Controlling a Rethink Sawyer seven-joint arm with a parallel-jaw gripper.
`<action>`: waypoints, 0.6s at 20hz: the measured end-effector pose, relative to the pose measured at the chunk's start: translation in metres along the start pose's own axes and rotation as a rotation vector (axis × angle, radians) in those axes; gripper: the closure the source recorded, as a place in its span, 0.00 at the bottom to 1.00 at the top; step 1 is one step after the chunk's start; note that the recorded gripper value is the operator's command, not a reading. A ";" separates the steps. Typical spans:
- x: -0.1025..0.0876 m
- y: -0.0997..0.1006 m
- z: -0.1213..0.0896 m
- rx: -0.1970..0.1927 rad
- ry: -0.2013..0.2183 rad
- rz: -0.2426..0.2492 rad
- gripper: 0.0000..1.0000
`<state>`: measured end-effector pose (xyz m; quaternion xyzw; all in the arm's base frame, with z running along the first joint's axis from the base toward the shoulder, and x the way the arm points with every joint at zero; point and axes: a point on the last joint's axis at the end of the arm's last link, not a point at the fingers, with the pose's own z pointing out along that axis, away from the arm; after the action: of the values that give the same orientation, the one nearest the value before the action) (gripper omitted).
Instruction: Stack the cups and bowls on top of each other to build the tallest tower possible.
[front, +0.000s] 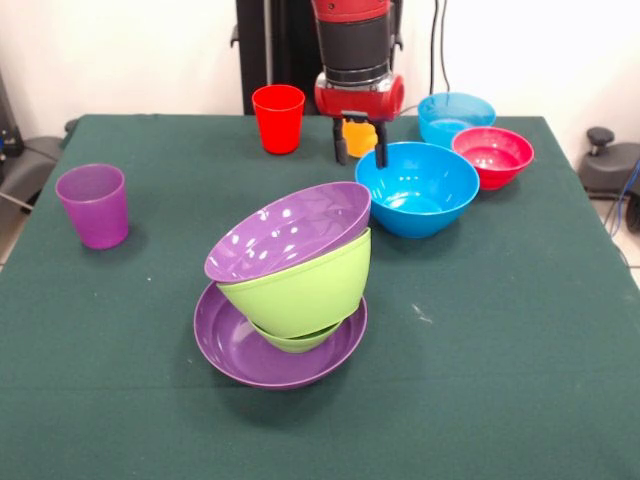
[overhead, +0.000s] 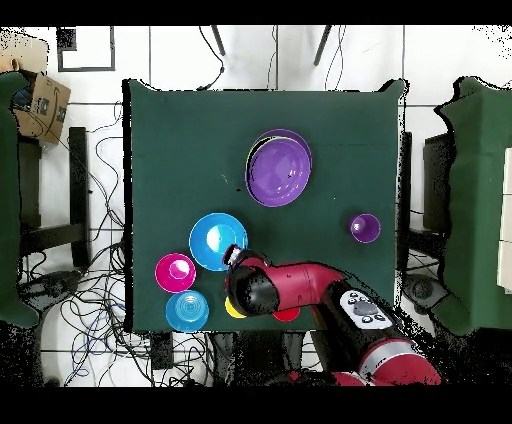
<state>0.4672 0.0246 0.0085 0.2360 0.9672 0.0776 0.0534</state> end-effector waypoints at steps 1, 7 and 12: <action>-0.001 0.000 0.000 0.001 -0.001 0.000 0.00; -0.002 -0.003 0.000 0.007 -0.004 0.004 1.00; -0.002 -0.004 0.000 0.007 -0.004 0.005 1.00</action>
<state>0.4676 0.0203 0.0082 0.2386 0.9668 0.0738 0.0545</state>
